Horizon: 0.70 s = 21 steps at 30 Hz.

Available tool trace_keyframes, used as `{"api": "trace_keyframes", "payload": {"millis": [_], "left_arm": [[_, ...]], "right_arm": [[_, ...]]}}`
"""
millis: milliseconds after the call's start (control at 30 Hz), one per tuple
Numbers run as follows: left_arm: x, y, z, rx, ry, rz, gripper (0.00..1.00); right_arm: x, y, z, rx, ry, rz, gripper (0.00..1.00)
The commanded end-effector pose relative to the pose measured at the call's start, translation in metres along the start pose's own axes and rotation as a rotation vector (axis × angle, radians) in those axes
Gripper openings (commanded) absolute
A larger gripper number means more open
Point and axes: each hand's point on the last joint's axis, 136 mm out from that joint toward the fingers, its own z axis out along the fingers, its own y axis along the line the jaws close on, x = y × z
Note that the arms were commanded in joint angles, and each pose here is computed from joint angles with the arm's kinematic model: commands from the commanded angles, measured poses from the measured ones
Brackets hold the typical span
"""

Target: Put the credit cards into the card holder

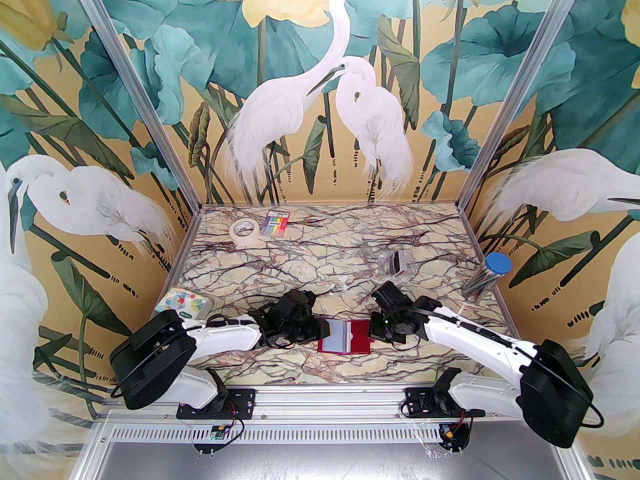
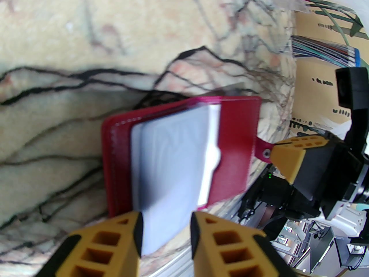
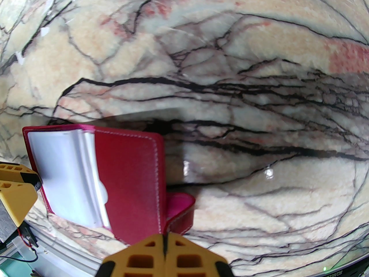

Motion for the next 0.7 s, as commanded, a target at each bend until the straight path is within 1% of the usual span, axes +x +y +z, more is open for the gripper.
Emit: {"api": "trace_keyframes", "payload": {"millis": [0, 267, 567, 667], "left_arm": [[0.001, -0.002, 0.006, 0.015, 0.009, -0.011, 0.32], [0.004, 0.010, 0.009, -0.010, 0.008, -0.029, 0.32], [0.009, 0.019, 0.010, -0.025, 0.011, -0.038, 0.31], [0.009, 0.020, 0.009, -0.025, 0.008, -0.040, 0.31]], "right_arm": [[-0.003, -0.012, 0.005, 0.055, -0.015, -0.018, 0.00], [-0.004, -0.026, 0.014, 0.136, -0.008, -0.024, 0.00], [-0.009, -0.030, 0.025, 0.183, 0.005, -0.032, 0.00], [-0.010, -0.029, 0.026, 0.182, 0.010, -0.038, 0.06]]}}
